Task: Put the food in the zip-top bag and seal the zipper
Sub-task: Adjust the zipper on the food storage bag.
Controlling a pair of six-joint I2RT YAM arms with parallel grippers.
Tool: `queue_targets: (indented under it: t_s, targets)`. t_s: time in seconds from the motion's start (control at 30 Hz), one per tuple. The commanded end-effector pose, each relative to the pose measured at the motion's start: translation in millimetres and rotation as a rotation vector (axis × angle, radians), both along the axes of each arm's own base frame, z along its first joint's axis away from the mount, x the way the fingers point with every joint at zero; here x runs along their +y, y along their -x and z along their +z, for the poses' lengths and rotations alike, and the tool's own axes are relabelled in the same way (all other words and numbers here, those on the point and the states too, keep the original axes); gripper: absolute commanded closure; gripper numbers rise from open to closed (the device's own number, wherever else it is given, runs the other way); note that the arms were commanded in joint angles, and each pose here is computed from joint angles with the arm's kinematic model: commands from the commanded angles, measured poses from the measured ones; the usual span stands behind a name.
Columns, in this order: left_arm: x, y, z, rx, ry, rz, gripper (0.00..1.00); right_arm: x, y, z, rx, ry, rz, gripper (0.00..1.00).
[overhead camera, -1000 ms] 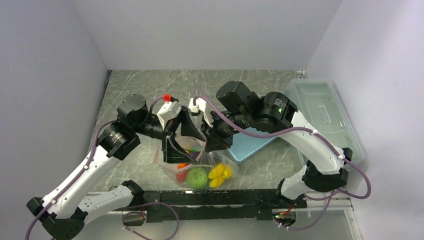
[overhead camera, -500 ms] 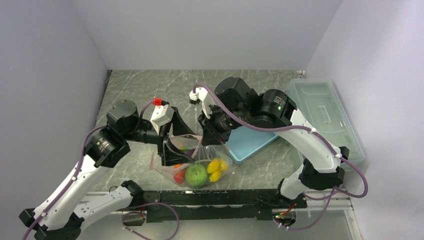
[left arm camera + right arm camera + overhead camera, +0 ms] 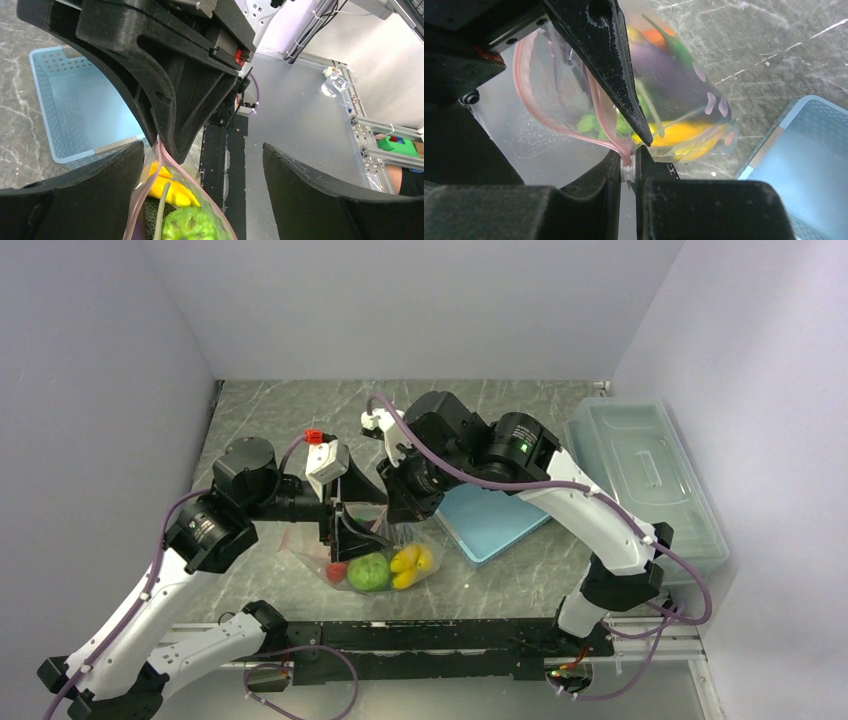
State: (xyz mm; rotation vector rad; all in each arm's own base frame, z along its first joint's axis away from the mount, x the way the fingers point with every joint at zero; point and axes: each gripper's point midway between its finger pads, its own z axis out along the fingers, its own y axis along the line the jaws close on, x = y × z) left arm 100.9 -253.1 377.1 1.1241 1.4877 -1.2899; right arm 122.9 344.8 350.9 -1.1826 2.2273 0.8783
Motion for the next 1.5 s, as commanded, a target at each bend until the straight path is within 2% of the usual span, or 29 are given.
queue_targets:
  t_s: [0.0,0.27,0.57,0.67,0.9,1.0,1.1,1.13,1.2,1.37,1.47]
  targets:
    - [0.6,-0.3,0.5,-0.035,-0.002,-0.001,0.08,14.5,-10.0,46.3,-0.058,-0.169,-0.06,1.0]
    - [6.9,-12.7,-27.1,-0.022,-0.098,0.073,0.12,14.2,-9.7,61.7,-0.063,-0.216,-0.072,1.0]
    - [15.5,-24.2,-40.5,-0.059,-0.175,0.136,0.22,10.9,-6.7,64.7,-0.053,-0.222,-0.064,1.0]
    - [17.2,-25.7,-42.4,-0.062,-0.195,0.143,0.32,9.0,-5.9,64.7,-0.053,-0.222,-0.062,1.0]
    - [17.9,-27.8,-43.0,-0.058,-0.219,0.145,0.66,8.5,-5.6,57.0,-0.05,-0.193,-0.05,1.0]
    - [18.1,-27.5,-39.2,-0.063,-0.209,0.148,0.77,7.8,-6.1,53.9,-0.052,-0.181,-0.049,1.0]
    - [18.2,-26.2,-34.8,-0.068,-0.193,0.15,1.0,5.5,-8.4,51.9,-0.068,-0.173,-0.055,1.0]
    - [18.1,-25.1,-33.6,-0.068,-0.189,0.147,1.0,4.2,-9.1,52.4,-0.076,-0.173,-0.058,0.99]
    - [17.5,-20.7,-28.9,-0.069,-0.173,0.128,1.0,0.4,-11.8,55.1,-0.105,-0.18,-0.068,0.9]
    - [15.4,-10.5,-19.0,-0.065,-0.138,0.08,1.0,-7.2,-7.0,68.9,-0.185,-0.267,-0.024,0.56]
    - [14.3,-8.6,-15.6,-0.06,-0.126,0.071,1.0,-10.5,-2.6,76.9,-0.251,-0.347,0.018,0.46]
